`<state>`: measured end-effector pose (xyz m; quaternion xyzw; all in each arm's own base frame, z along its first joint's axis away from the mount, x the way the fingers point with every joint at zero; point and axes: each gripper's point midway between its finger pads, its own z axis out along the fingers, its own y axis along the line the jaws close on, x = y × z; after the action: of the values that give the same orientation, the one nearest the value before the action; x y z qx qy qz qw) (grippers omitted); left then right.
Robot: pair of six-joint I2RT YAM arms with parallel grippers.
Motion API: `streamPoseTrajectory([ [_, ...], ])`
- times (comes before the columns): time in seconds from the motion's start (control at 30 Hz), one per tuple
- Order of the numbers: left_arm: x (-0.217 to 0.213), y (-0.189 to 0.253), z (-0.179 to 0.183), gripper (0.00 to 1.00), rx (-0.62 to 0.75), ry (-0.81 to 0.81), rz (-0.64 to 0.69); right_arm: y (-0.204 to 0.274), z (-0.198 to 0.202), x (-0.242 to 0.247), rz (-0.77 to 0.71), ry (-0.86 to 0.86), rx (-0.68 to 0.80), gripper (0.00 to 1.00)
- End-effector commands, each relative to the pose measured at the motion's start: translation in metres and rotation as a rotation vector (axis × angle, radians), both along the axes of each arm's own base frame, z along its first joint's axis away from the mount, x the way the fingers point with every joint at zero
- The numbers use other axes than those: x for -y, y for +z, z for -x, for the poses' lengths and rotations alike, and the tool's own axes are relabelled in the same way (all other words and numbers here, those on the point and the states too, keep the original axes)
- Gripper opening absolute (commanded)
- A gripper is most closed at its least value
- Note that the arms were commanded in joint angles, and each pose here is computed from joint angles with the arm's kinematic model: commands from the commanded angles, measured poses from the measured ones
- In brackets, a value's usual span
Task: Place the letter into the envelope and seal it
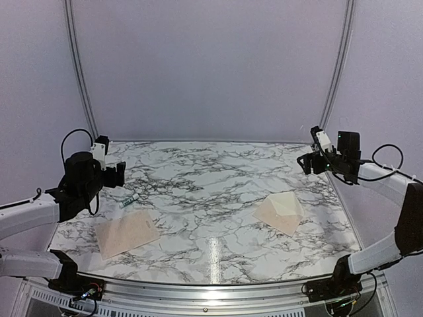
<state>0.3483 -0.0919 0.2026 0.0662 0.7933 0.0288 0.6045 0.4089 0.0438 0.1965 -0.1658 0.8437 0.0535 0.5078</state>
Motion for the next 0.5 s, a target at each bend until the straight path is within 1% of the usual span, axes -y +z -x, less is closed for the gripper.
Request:
streamPoseTrajectory([
  [0.0,0.012,0.021,-0.001,0.96,0.069,-0.054,0.019,0.012,-0.007,-0.001,-0.021,0.026,0.053,0.98],
  [0.07,0.019,0.018,-0.003,0.93,0.041,-0.084,0.017,0.013,-0.005,-0.007,-0.025,0.072,0.058,0.98],
  [0.17,0.039,0.016,-0.007,0.80,-0.047,-0.154,0.041,0.006,0.004,-0.022,-0.006,0.186,0.044,0.98],
  [0.23,0.058,0.014,-0.007,0.73,-0.123,-0.187,0.065,0.001,0.006,-0.027,0.001,0.229,0.032,0.98],
  [0.33,0.090,0.009,0.003,0.68,-0.219,-0.239,0.094,-0.003,0.011,-0.035,0.003,0.297,-0.008,0.93],
  [0.4,0.103,0.003,0.011,0.64,-0.278,-0.236,0.149,-0.002,0.014,-0.042,-0.010,0.337,-0.034,0.90],
  [0.47,0.110,-0.006,0.023,0.62,-0.339,-0.224,0.172,-0.004,0.020,-0.054,0.009,0.398,-0.056,0.88],
])
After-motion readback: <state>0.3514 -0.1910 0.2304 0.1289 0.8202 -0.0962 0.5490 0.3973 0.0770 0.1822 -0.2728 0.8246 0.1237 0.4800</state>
